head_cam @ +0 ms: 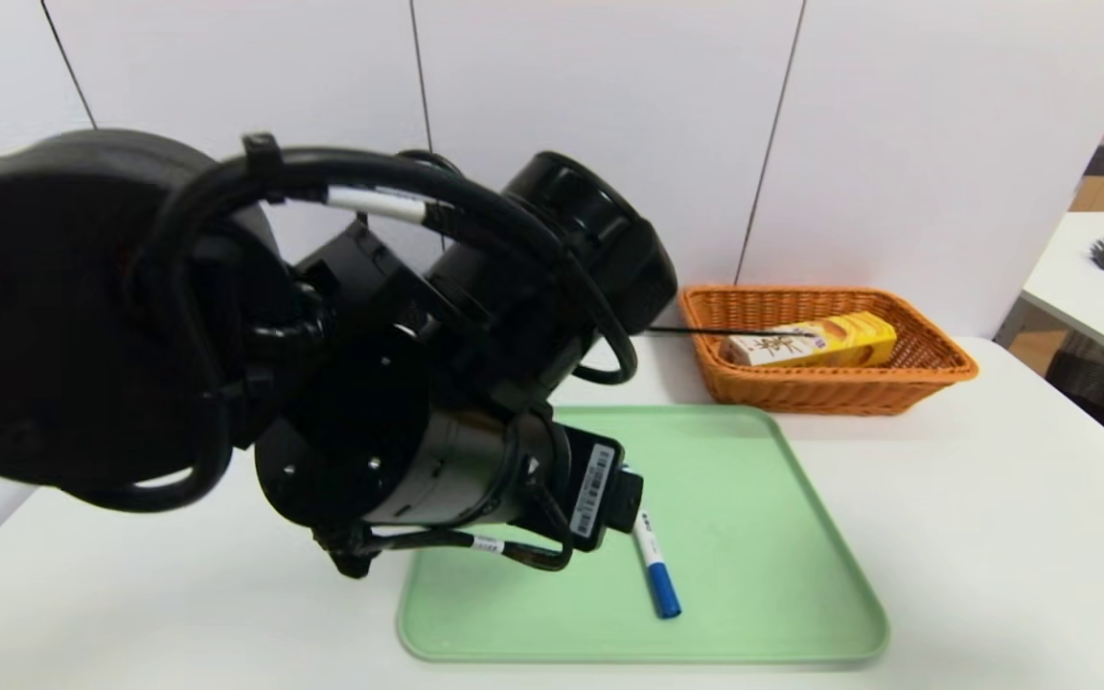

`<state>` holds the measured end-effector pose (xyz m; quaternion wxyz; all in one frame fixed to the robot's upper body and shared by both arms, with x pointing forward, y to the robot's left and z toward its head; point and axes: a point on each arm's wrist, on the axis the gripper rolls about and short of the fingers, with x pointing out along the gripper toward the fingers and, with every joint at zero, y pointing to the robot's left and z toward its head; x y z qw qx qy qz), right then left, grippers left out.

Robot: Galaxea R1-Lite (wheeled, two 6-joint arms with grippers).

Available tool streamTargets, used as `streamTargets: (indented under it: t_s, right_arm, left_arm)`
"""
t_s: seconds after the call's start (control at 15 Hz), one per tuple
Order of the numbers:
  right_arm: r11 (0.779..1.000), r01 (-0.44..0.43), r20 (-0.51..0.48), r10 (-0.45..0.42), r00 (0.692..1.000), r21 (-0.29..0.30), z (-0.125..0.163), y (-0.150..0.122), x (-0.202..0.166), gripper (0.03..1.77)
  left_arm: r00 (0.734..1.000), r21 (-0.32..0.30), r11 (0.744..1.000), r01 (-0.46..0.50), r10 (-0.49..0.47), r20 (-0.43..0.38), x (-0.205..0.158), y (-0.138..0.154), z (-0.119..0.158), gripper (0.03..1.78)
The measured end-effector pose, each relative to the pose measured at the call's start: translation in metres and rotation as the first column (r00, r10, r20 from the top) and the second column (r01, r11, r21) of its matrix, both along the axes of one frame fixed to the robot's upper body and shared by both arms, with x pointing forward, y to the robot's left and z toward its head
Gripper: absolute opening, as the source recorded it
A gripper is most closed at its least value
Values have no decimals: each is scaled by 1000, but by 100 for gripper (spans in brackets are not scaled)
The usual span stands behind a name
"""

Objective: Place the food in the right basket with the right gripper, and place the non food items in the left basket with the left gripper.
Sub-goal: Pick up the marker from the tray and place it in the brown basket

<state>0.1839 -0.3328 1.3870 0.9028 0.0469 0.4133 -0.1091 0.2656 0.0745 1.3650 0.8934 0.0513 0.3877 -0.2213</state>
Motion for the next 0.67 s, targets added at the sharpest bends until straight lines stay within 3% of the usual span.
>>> streamTargets:
  t_s: [0.13, 0.33, 0.67]
  right_arm:
    - [999, -34, 91, 33, 995, 13, -22, 1, 11, 169]
    - [991, -118, 236, 101, 967, 61, -27, 4, 23, 169]
    - [995, -88, 271, 70, 960, 56, -24, 1, 25, 169]
  left_arm:
    - [1000, 21, 1000, 9, -9, -11, -1, -5, -7, 169]
    - [1000, 18, 1000, 16, -16, -13, 2, -18, -11, 169]
    - [998, -1, 998, -69, 69, -10, 18, -55, -14, 169]
